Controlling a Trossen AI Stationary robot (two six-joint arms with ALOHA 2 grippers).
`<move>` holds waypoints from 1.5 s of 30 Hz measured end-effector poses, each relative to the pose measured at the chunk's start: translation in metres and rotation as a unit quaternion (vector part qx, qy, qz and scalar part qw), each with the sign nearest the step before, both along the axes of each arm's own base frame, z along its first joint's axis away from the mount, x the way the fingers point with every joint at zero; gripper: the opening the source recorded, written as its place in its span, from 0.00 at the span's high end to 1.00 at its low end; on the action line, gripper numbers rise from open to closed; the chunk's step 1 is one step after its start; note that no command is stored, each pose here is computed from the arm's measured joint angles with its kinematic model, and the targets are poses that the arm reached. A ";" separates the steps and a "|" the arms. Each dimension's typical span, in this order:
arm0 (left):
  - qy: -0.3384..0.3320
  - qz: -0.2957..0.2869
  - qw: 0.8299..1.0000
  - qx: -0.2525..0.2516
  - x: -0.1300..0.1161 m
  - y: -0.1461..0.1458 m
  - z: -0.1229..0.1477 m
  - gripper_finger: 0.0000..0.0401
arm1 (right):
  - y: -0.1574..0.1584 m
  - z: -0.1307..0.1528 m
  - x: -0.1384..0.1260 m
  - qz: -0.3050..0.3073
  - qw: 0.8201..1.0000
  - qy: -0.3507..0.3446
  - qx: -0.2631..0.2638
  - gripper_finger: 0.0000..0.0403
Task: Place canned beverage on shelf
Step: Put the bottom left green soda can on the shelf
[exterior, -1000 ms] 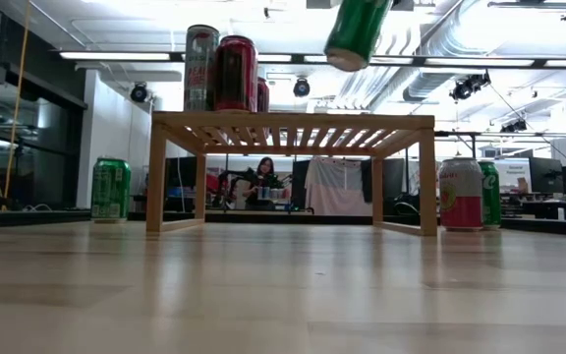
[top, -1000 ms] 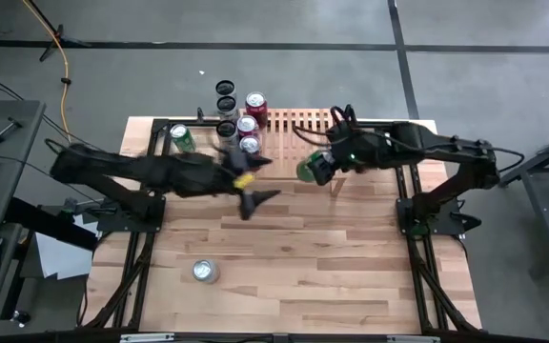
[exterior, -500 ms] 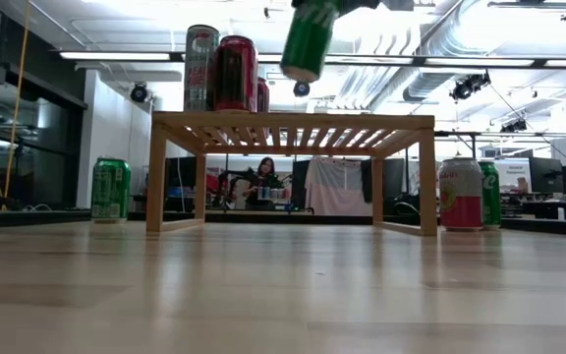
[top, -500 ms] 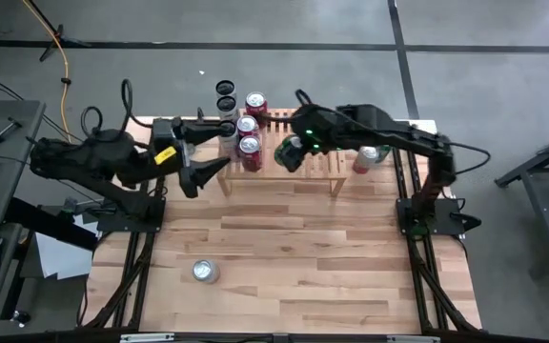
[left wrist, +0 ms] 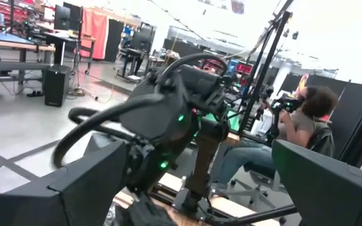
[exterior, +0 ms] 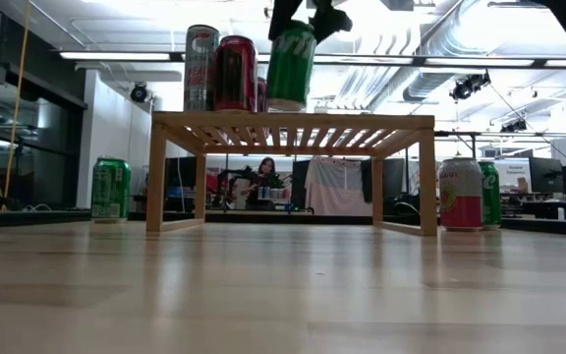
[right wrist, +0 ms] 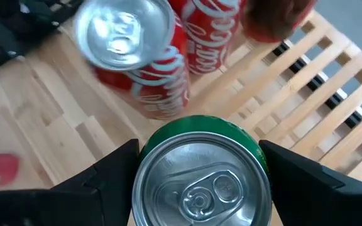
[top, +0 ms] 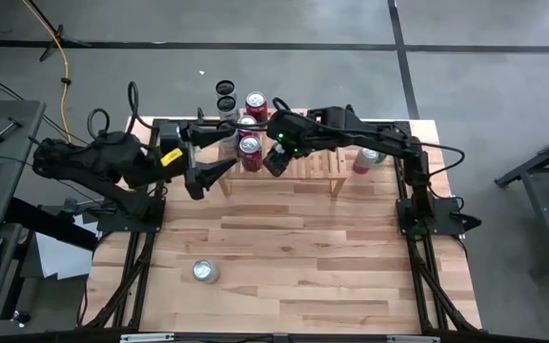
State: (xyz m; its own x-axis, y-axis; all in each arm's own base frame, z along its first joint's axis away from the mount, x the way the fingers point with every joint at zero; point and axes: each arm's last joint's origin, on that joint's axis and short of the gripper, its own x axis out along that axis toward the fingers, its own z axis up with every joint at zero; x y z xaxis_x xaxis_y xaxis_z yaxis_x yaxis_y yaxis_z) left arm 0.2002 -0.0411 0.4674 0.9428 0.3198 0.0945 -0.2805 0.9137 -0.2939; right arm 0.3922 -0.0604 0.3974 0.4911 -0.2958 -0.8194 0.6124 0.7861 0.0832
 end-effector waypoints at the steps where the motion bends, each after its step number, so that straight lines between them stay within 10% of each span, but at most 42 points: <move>1: -0.001 0.000 1.000 0.000 -0.001 0.000 0.000 0.02 | -0.002 -0.002 0.001 -0.005 1.000 0.003 0.002 0.31; 24: -0.016 0.000 1.000 -0.005 -0.002 0.001 0.003 0.02 | -0.022 -0.014 0.010 -0.024 0.999 -0.007 0.026 0.31; 32: -0.021 0.000 1.000 -0.006 -0.002 0.001 0.004 0.02 | -0.023 -0.017 0.014 -0.015 1.000 -0.005 0.025 0.11; 45: -0.019 0.001 1.000 0.000 -0.002 0.001 0.004 0.02 | -0.022 -0.008 0.010 0.019 1.000 -0.015 0.009 0.09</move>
State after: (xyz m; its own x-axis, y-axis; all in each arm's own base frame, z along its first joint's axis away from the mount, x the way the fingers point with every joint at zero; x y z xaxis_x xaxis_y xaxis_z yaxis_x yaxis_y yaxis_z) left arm 0.1984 -0.0405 0.4717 0.9381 0.3211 0.1300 -0.2705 0.9134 -0.3043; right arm 0.4021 -0.0820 0.3890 0.5254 -0.2610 -0.8098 0.5792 0.8070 0.1157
